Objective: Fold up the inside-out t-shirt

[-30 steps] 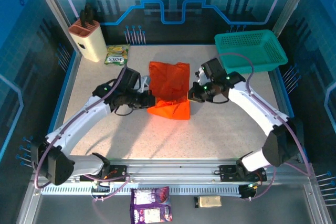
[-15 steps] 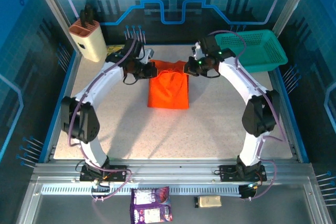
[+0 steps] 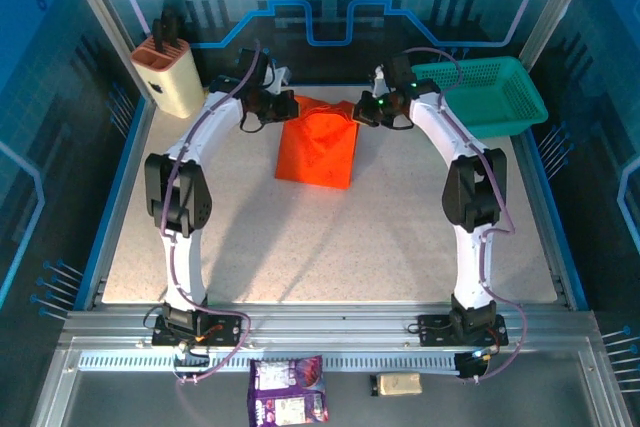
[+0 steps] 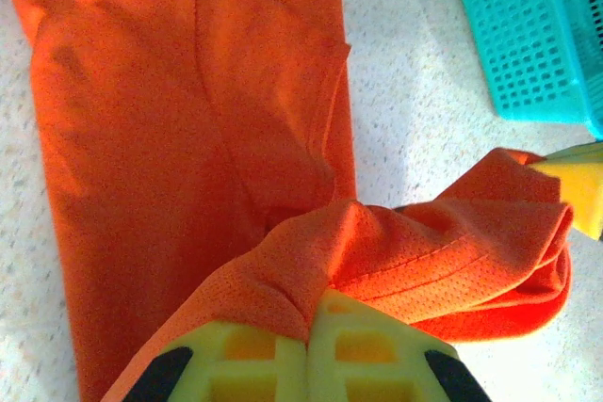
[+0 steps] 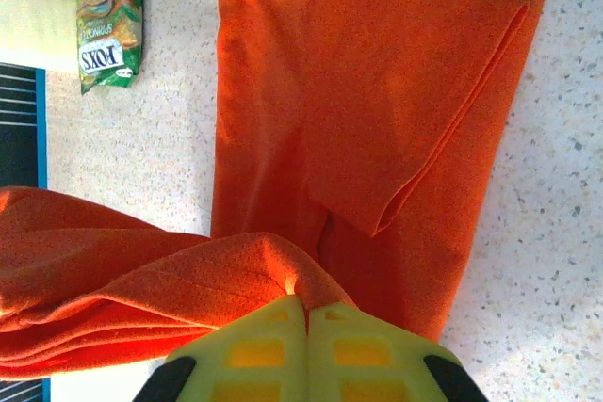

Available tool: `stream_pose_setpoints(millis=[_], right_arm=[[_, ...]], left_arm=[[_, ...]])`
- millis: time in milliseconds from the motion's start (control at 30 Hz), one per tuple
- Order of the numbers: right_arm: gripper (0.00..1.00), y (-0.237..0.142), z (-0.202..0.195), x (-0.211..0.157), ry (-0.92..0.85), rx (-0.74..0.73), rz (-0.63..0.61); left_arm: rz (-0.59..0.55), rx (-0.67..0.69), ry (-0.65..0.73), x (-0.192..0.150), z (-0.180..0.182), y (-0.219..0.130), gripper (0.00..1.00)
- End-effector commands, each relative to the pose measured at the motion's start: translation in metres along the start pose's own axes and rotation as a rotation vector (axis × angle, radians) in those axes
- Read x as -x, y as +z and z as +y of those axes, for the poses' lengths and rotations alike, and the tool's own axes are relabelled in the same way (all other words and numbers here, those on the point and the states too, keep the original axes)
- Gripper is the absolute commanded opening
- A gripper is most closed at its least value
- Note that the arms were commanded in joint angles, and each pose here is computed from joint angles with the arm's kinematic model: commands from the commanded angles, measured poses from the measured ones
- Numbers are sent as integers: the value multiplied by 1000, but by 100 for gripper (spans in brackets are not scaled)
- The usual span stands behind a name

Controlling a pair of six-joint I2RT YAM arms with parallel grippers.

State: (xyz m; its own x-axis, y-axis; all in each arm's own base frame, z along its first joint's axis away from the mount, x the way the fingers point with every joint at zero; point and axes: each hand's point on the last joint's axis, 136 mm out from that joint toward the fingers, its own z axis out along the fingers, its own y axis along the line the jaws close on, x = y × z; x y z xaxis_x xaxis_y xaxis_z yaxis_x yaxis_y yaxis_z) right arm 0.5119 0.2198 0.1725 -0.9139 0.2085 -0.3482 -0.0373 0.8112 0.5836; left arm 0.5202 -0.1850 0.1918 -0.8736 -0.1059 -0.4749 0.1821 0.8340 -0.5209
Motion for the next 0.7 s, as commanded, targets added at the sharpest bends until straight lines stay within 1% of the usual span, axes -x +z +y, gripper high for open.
stream_pose_setpoints(millis=[0, 133, 267, 400, 567, 667], right_arm=[[0, -9, 19, 15, -18, 75, -25], [0, -22, 36, 0, -51, 109, 2], [0, -38, 50, -27, -69, 138, 37], [0, -52, 61, -63, -86, 144, 76], [0, -65, 57, -120, -92, 110, 142], [0, -73, 48, -159, -82, 88, 189]], left_arm=[[8, -84, 16, 9, -14, -2, 0], [7, -124, 12, 0, -28, -22, 0], [3, -169, -5, -27, -40, -46, 0], [28, -202, -27, -65, -49, -64, 0], [89, -198, -36, -123, -56, -78, 0], [126, -192, -49, -158, -61, -84, 0]])
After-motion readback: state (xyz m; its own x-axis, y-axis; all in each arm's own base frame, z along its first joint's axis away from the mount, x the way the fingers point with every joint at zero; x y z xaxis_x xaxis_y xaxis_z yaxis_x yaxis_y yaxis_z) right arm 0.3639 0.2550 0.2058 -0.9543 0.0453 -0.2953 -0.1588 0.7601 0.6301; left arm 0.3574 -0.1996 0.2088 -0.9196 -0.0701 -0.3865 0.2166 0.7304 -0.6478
